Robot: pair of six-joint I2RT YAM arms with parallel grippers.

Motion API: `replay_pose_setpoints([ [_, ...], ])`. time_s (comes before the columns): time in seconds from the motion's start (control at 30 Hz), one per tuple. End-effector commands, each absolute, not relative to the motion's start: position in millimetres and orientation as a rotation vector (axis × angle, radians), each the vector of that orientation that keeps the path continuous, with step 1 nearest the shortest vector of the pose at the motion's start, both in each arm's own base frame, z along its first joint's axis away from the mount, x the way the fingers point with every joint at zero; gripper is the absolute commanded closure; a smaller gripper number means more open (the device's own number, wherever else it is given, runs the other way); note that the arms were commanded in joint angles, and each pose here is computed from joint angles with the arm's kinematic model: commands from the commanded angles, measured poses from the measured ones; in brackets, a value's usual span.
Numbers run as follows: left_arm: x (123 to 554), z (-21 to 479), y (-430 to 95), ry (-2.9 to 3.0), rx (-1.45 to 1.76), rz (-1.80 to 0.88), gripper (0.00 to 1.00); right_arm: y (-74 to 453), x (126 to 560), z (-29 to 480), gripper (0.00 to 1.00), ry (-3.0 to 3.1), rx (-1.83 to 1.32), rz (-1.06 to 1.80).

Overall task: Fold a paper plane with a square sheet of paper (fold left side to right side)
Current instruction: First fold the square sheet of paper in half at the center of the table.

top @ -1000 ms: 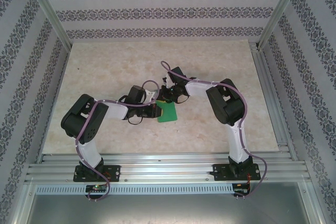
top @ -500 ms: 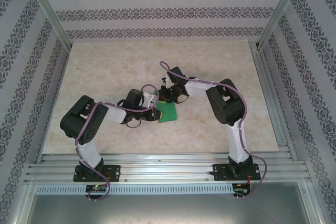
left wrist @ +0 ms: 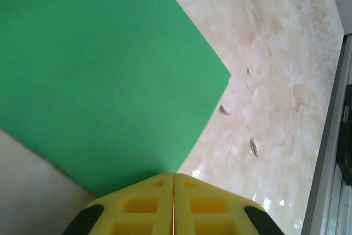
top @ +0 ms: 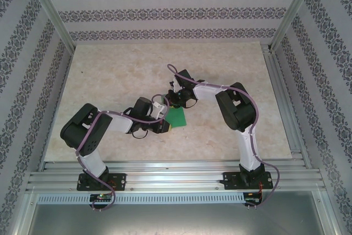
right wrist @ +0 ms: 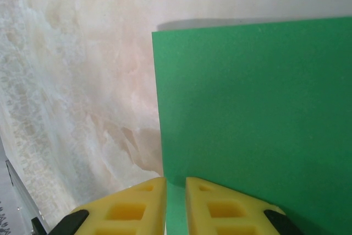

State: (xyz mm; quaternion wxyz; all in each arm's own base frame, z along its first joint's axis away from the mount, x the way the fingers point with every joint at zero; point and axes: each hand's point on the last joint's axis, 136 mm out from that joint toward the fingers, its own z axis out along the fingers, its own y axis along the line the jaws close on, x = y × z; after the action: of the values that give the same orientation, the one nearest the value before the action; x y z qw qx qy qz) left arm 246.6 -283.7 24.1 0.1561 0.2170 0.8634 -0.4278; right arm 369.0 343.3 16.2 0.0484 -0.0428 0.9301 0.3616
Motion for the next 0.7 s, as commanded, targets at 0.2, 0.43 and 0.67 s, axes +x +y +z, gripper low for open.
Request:
replay_pose_setpoints([
  [0.2, 223.3, 40.5, -279.6, 2.476, 0.698, -1.188, 0.91, 327.7, 351.8, -21.9, 0.82, 2.962, -0.122, 0.929],
  [0.43, 247.2, 97.5, -282.9, 2.293, 0.750, -1.088, 0.91, 326.9, 351.5, -22.7, 0.82, 2.963, -0.123, 0.926],
  [0.67, 270.6, 85.8, -290.3, 2.224, 0.862, -0.971, 0.92, 326.6, 351.8, -21.8, 0.82, 2.965, -0.127, 0.918],
])
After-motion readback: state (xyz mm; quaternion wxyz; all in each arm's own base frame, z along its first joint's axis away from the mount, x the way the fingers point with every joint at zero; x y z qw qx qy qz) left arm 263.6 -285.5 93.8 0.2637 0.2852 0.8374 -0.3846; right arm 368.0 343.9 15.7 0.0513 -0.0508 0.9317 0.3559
